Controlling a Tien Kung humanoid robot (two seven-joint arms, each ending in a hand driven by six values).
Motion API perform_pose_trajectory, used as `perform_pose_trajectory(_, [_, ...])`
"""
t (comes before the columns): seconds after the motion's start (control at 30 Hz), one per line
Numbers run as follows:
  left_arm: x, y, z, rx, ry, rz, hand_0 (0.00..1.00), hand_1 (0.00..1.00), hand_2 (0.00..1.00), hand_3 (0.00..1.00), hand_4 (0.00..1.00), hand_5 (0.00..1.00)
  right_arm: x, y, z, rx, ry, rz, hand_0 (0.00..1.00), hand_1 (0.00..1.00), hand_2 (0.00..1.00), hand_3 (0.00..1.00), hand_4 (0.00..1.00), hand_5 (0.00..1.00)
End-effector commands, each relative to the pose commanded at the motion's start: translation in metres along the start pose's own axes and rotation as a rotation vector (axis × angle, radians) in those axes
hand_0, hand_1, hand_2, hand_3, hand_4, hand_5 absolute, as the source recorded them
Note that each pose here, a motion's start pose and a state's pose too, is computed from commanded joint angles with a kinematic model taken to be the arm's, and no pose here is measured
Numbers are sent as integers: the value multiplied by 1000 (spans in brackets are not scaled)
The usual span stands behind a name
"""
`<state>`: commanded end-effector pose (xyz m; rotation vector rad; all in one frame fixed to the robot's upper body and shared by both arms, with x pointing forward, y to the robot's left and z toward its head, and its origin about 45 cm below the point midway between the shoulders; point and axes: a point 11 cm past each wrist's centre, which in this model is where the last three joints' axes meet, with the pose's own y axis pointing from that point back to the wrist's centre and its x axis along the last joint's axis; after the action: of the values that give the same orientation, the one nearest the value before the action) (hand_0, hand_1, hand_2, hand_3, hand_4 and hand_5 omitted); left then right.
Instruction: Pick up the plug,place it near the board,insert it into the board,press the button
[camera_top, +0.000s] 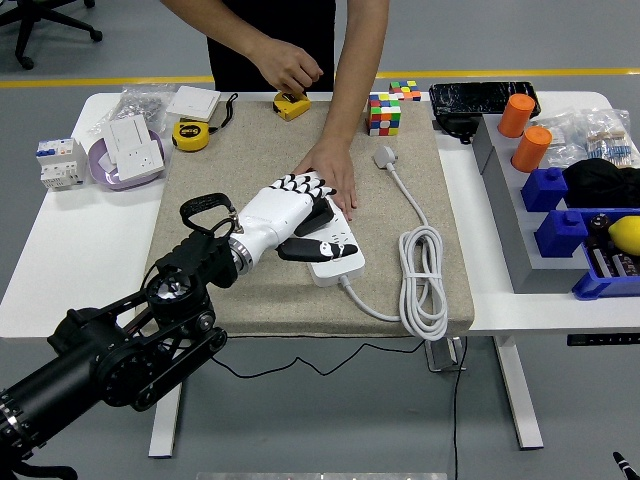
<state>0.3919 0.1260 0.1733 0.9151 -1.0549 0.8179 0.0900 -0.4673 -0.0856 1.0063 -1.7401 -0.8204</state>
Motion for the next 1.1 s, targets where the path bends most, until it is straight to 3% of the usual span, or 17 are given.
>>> perform_pose_trajectory(0.27, [-6,0,-6,11,-6,-22,998,998,998,954,998,998,2,0,-1,1,-6,4,756,742,724,776,998,950])
perform_pose_trajectory(1.1, [-19,-4,6,-33,-43,-84,998,998,998,953,998,998,8,0,-2,3,-7,17,755,742,724,776,998,956])
